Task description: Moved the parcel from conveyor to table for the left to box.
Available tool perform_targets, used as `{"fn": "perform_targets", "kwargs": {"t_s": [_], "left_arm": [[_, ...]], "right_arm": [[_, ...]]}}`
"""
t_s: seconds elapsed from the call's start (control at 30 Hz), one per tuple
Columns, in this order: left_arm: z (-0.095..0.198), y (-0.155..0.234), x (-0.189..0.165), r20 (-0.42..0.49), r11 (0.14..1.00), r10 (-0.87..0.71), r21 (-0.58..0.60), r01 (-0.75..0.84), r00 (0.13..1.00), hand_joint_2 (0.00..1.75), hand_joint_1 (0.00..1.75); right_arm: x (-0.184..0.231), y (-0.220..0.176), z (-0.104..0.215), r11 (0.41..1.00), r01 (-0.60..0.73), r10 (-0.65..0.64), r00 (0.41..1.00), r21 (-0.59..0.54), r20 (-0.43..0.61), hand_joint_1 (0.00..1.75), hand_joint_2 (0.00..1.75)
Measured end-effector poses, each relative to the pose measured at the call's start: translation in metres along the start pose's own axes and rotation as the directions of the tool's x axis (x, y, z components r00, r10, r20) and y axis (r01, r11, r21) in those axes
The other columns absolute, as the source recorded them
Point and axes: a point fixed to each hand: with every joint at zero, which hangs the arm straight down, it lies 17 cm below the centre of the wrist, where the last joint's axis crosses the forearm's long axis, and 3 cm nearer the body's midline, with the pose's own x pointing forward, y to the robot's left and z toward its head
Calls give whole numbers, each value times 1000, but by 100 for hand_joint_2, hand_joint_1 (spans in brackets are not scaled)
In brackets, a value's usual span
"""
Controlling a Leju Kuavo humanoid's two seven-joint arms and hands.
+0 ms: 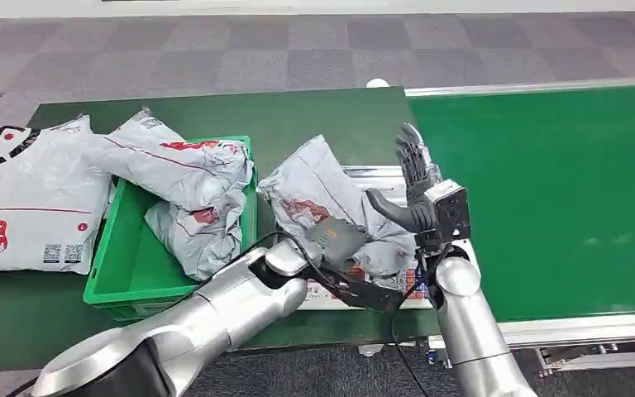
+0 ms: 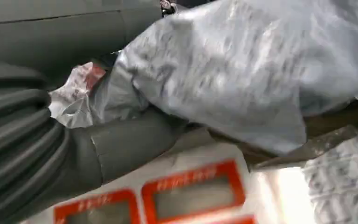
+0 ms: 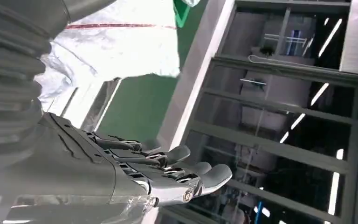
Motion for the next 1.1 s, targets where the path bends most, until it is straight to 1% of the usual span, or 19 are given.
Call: {"fn": "perform_targets", "kwargs": {"t_s": [0.1, 0.17, 0.23, 0.3, 0.43, 0.5, 0.63, 0.77, 1.0, 1.1], "left_arm": [[-3, 31, 5, 19, 994, -14, 104, 12, 1000, 175, 175], [-3, 62, 12, 39, 978, -51, 204, 42, 998, 175, 175], [-2, 93, 20, 53, 950, -102, 301, 81, 993, 175, 175], [2, 120, 29, 61, 918, -173, 372, 138, 983, 175, 175], [10, 153, 39, 47, 835, -310, 491, 248, 950, 175, 175], [14, 166, 40, 37, 806, -340, 526, 271, 940, 175, 175], [19, 183, 42, 38, 787, -337, 560, 259, 941, 175, 175], [22, 192, 41, 36, 780, -320, 577, 241, 947, 175, 175], [24, 198, 42, 36, 772, -318, 589, 237, 947, 175, 175], [27, 204, 43, 8, 737, -366, 613, 284, 931, 175, 175]], "right_arm": [[2, 0, 6, 1000, -16, 16, 1000, -7, 5, 0, 175], [6, -1, 8, 999, -34, 34, 999, -13, 10, 0, 175], [11, -3, 10, 998, -55, 55, 998, -20, 16, 0, 175], [19, -4, 12, 997, -65, 66, 997, -27, 30, 0, 175], [35, -7, 14, 996, -79, 82, 994, -43, 76, 0, 175], [34, -7, 20, 996, -81, 85, 994, -48, 71, 0, 175], [29, -6, 27, 995, -83, 85, 995, -48, 56, 0, 175], [28, -6, 29, 995, -83, 86, 995, -47, 52, 0, 175], [28, -6, 30, 995, -83, 86, 995, -47, 51, 0, 175], [27, -7, 30, 996, -80, 82, 995, -48, 48, 0, 175]]}}
